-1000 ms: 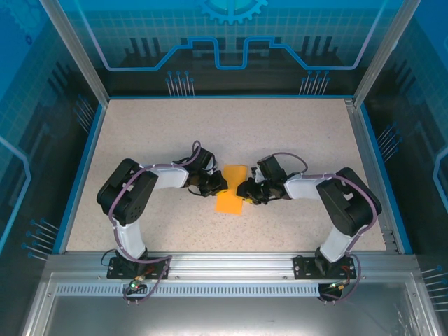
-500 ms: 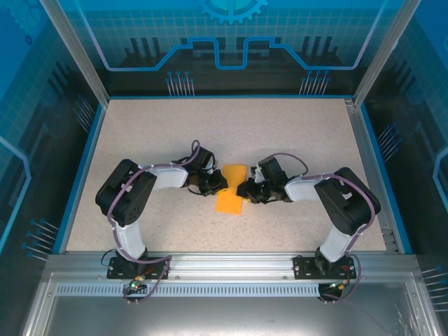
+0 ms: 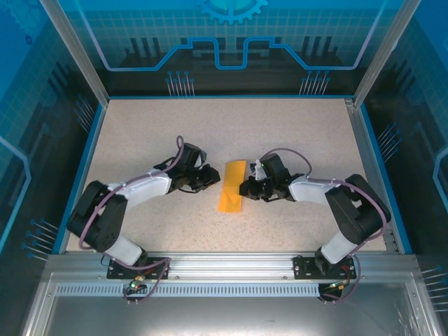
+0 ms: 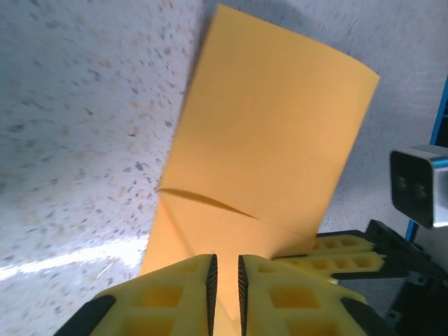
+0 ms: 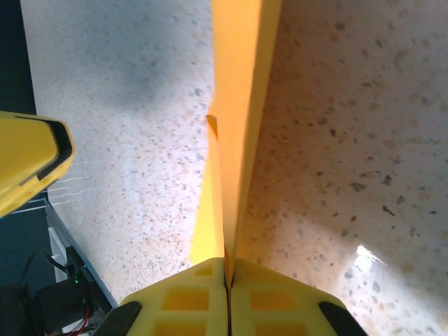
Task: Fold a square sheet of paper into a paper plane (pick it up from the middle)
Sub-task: Turn over the paper at the center of the table.
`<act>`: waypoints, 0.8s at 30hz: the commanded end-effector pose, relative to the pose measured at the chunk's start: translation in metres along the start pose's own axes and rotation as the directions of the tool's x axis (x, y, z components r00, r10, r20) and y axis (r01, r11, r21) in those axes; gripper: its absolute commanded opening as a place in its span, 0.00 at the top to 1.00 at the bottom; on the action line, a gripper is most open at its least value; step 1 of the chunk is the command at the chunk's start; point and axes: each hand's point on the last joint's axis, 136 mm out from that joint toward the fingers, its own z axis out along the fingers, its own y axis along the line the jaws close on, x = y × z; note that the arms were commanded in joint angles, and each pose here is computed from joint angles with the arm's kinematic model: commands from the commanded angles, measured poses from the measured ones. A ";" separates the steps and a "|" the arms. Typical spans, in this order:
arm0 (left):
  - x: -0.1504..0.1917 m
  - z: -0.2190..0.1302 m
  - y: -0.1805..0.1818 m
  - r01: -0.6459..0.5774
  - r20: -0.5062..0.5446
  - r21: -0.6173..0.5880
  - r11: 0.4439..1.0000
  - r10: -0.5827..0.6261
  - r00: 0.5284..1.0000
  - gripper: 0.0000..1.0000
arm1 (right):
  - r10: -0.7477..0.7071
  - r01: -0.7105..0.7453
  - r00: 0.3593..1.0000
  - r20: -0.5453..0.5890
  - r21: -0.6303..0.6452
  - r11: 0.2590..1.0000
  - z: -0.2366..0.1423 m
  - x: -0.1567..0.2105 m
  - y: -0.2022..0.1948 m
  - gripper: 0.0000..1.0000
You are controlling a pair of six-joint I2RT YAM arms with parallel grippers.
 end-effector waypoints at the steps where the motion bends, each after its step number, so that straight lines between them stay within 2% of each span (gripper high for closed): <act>1: -0.005 -0.025 0.017 0.029 0.087 -0.063 0.998 -0.024 0.996 0.77 | -0.061 0.060 0.998 0.010 0.070 0.996 -0.026 -0.001 0.010 0.95; 5: -0.008 -0.050 0.023 0.033 0.150 -0.059 0.998 -0.024 0.988 0.69 | -0.127 0.115 0.991 0.030 0.251 0.961 -0.068 -0.003 0.011 0.93; 8: -0.008 -0.063 0.026 0.031 0.174 -0.059 0.998 -0.020 0.984 0.64 | -0.186 0.154 0.982 0.039 0.407 0.900 -0.105 -0.008 0.012 0.92; 10: -0.009 -0.068 0.028 0.026 0.188 -0.060 0.998 -0.014 0.982 0.63 | -0.222 0.175 0.975 0.032 0.511 0.842 -0.128 -0.011 0.012 0.91; 12: -0.012 -0.075 0.031 0.024 0.204 -0.067 0.997 -0.010 0.979 0.62 | -0.268 0.201 0.964 0.008 0.637 0.744 -0.151 -0.014 0.008 0.91; 15: -0.013 -0.084 0.036 0.040 0.222 -0.078 0.996 -0.021 0.975 0.56 | -0.281 0.214 0.959 -0.041 0.754 0.621 -0.173 -0.018 0.008 0.91; 20: -0.015 -0.087 0.041 0.058 0.247 -0.084 0.995 -0.036 0.968 0.50 | -0.327 0.263 0.935 -0.136 0.886 0.382 -0.189 -0.027 0.012 0.91; 24: -0.020 -0.093 0.044 0.076 0.277 -0.104 0.992 -0.045 0.960 0.48 | -0.315 0.296 0.928 -0.200 0.909 0.293 -0.173 -0.033 0.012 0.91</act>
